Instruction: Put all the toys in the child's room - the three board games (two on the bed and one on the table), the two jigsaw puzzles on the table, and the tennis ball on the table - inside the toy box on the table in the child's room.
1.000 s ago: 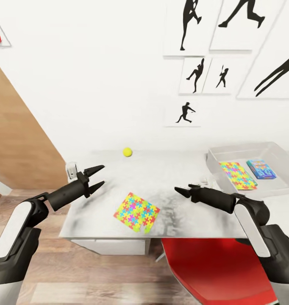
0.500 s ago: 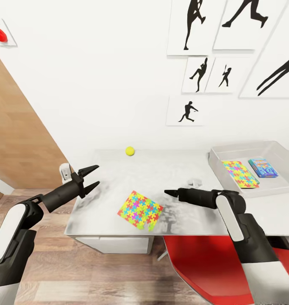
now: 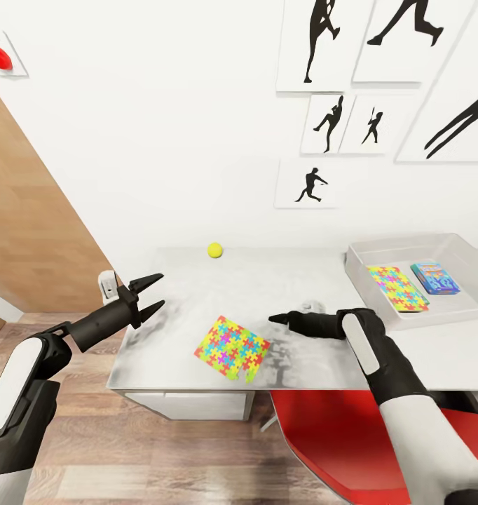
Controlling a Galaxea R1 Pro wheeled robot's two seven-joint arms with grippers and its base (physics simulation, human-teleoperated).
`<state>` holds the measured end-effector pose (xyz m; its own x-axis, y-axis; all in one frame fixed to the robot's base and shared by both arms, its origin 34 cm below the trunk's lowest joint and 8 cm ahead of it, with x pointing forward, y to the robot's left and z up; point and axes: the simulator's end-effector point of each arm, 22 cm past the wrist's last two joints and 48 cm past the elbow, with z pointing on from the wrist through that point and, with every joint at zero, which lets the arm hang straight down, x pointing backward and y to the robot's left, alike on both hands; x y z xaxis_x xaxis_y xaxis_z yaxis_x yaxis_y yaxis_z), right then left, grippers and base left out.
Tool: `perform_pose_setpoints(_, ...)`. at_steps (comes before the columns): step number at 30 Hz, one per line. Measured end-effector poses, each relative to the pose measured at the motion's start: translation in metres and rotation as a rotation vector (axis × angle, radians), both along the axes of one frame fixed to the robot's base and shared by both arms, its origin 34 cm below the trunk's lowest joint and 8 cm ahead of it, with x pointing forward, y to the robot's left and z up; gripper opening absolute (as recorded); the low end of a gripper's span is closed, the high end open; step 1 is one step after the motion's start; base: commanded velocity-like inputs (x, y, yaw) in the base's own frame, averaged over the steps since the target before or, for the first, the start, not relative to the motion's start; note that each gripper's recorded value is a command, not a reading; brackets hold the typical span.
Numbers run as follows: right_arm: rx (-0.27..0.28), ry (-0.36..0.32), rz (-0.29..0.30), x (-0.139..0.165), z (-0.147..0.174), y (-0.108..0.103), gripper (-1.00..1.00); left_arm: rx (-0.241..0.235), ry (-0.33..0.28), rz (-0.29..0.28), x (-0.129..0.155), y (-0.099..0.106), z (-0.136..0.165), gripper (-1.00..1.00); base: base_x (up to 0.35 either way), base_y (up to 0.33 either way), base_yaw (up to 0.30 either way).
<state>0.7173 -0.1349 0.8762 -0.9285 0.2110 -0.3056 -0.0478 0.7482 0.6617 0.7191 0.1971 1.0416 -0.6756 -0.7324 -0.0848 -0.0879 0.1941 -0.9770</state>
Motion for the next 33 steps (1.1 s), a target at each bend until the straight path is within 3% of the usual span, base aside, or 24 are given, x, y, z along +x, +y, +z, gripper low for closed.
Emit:
perform_pose_setpoints(7, 0.009, 0.067, -0.008, 0.002, -0.016, 0.001, 1.0, 0.0, 0.0, 0.0, 0.0, 0.0, 0.0, 1.0, 0.0, 0.0, 0.0)
perform_pose_setpoints(12, 0.009, 0.082, -0.008, 0.0, -0.02, 0.003, 1.0, 0.001, 0.001, 0.002, 0.0, 0.0, 0.0, 1.0, 0.0, 0.0, 0.0)
perform_pose_setpoints(18, 0.032, 0.088, 0.008, -0.003, -0.019, 0.025, 1.0, 0.0, -0.002, 0.006, 0.0, 0.002, 0.001, 1.0, 0.0, 0.0, 0.083)
perform_pose_setpoints(33, 0.04, 0.109, 0.003, -0.007, -0.023, 0.028, 1.0, -0.001, -0.006, 0.006, 0.0, 0.002, 0.003, 1.0, 0.0, 0.0, 0.113)
